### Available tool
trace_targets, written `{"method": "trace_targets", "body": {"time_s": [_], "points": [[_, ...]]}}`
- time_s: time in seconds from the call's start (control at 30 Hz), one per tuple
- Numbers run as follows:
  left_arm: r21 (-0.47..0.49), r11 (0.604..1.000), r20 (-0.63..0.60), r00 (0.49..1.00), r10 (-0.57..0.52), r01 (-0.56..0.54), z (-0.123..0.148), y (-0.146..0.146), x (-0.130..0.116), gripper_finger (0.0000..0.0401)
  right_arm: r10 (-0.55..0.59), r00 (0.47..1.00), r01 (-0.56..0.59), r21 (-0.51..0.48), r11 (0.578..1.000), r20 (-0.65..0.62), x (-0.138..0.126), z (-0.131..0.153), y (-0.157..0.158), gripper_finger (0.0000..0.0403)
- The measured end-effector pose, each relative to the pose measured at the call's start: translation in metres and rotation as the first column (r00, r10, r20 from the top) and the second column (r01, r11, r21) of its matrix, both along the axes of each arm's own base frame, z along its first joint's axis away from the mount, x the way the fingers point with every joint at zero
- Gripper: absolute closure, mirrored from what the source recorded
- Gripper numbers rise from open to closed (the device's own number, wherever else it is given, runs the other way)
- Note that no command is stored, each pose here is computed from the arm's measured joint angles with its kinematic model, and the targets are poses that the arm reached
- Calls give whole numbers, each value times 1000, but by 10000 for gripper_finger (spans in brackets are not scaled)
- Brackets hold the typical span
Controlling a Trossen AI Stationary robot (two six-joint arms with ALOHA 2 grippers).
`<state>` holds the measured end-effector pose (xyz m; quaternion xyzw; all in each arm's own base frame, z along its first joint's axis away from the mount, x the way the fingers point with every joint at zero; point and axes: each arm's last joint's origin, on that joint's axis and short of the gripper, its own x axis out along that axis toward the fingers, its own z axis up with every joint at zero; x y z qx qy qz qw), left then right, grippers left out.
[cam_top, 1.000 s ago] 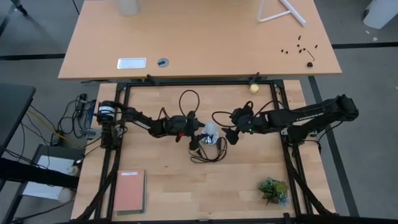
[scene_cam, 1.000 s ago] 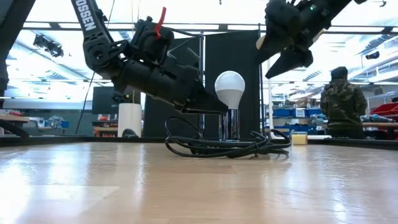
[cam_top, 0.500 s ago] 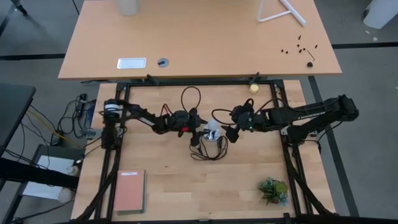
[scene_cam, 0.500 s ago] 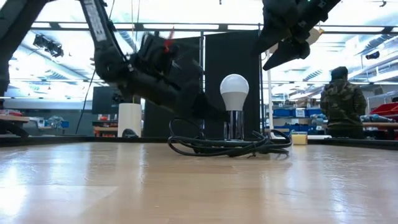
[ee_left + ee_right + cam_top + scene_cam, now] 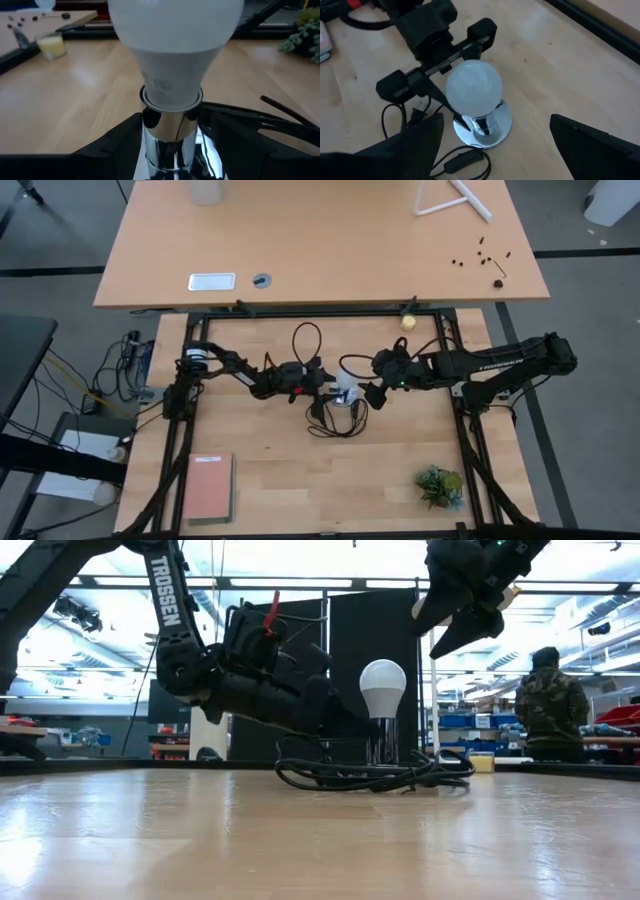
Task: Screw lightbulb
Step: Remove the white lightbulb from the silver lamp
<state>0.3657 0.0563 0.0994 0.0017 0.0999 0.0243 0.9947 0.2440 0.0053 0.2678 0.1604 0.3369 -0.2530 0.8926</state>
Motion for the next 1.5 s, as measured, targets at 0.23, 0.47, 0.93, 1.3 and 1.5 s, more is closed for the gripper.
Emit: {"method": "trace_targets", "body": {"time_s": [0.23, 0.47, 0.93, 1.3, 1.5], "points": [[49, 999, 34, 999, -6, 4, 8, -4, 9, 162, -117, 993, 117, 45, 992, -5, -2, 20, -1, 30], [71, 997, -3, 1000, 7, -7, 5, -5, 9, 162, -235, 966, 245, 96, 965, -110, 20, 30, 8, 30], [-2, 999, 6, 999, 46, -46, -26, -2, 23, 173, -402, 889, 453, 291, 843, -218, 87, 41, 6, 31], [24, 999, 4, 999, 40, -40, -27, -2, 23, 225, -450, 824, 542, 246, 803, -346, 119, 28, 1, 31], [23, 999, 3, 999, 39, -39, -27, -2, 23, 222, -472, 775, 602, 263, 754, -420, 122, 21, 1, 31]]}}
